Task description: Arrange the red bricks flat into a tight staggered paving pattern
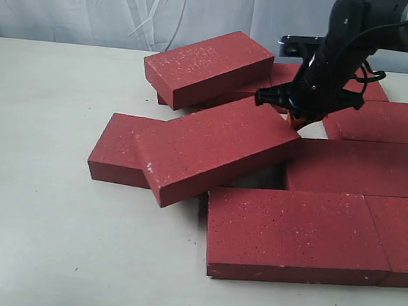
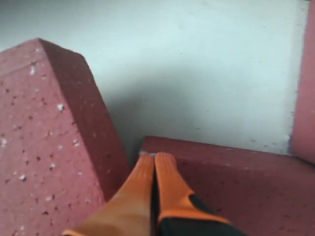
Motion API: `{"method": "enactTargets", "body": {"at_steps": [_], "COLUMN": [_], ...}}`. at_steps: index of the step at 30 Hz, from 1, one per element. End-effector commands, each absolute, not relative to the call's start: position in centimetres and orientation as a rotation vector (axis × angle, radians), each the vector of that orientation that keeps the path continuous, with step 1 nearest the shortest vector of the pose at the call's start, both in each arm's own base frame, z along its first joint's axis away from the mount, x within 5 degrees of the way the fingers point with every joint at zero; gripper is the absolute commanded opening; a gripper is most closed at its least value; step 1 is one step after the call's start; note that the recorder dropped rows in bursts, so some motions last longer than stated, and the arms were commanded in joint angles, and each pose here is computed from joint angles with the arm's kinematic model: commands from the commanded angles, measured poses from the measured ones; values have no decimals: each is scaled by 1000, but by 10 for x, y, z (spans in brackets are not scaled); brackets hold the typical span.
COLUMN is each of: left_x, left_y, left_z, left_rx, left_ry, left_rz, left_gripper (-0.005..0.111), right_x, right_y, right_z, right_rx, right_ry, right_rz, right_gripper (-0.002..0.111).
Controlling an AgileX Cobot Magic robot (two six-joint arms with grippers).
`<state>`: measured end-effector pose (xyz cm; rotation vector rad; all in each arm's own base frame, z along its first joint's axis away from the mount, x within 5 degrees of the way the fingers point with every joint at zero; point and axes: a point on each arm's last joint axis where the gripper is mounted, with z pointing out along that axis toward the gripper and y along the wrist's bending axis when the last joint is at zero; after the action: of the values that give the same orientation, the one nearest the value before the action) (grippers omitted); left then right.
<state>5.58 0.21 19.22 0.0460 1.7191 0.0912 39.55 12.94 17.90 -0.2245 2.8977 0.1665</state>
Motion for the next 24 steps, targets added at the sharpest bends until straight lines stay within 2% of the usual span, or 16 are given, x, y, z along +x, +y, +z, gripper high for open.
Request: {"method": "enactTargets", "body": {"at_steps": [1, 11, 24], "left_x": [56, 56, 56], "left_y": [2, 2, 2], "left_z": [193, 193, 193], "left_rx": [42, 42, 42], "left_ry": [1707, 1707, 1707], "left_rz": [87, 87, 87], "left_gripper": [0, 0, 0], "right_x": [382, 347, 310], "right_y": [161, 225, 277], "right_z": [185, 185, 186], "right_rx": [-378, -616, -774], "right_ry": [2879, 2870, 2836], "right_rz": [182, 231, 368], "right_gripper": [-1, -1, -1]}}
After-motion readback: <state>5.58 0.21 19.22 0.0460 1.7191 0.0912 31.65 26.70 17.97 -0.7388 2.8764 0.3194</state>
